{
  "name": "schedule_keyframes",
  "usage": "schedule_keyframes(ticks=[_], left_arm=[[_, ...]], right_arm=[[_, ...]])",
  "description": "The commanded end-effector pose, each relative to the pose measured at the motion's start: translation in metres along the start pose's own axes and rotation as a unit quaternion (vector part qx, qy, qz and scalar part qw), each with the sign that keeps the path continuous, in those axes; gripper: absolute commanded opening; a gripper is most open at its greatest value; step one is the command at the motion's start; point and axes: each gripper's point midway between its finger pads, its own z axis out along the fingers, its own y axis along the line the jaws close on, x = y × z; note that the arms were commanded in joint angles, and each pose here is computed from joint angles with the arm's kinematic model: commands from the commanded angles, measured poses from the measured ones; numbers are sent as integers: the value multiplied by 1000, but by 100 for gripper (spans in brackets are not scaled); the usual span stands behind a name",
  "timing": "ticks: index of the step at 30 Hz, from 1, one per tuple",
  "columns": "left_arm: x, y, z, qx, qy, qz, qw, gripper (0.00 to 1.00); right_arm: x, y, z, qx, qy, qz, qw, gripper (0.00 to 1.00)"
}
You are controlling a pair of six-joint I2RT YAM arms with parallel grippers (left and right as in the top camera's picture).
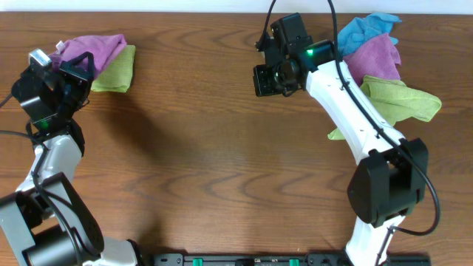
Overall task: Fold the cloth
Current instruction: 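Carry the folded purple cloth with the left gripper onto the green cloth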
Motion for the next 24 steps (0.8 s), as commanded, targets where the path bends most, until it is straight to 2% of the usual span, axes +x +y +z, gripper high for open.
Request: schedule_keyframes(ticks=[1, 8, 17, 24], left_arm=[[-3, 25, 9, -32, -19, 16, 999, 6], [-2, 45, 39, -24, 9, 72, 997, 6], [-13, 48, 76, 1, 37, 142, 989, 6], [-3, 55, 105, -8, 46, 160, 986, 6]], right_arm=[[-5, 0, -6, 2, -9, -12, 1000, 2], [1, 6, -4, 1, 2, -16, 1000, 2], [6, 18, -1, -4, 7, -28, 1000, 2], [6, 24, 1, -7, 5, -35, 999, 2]])
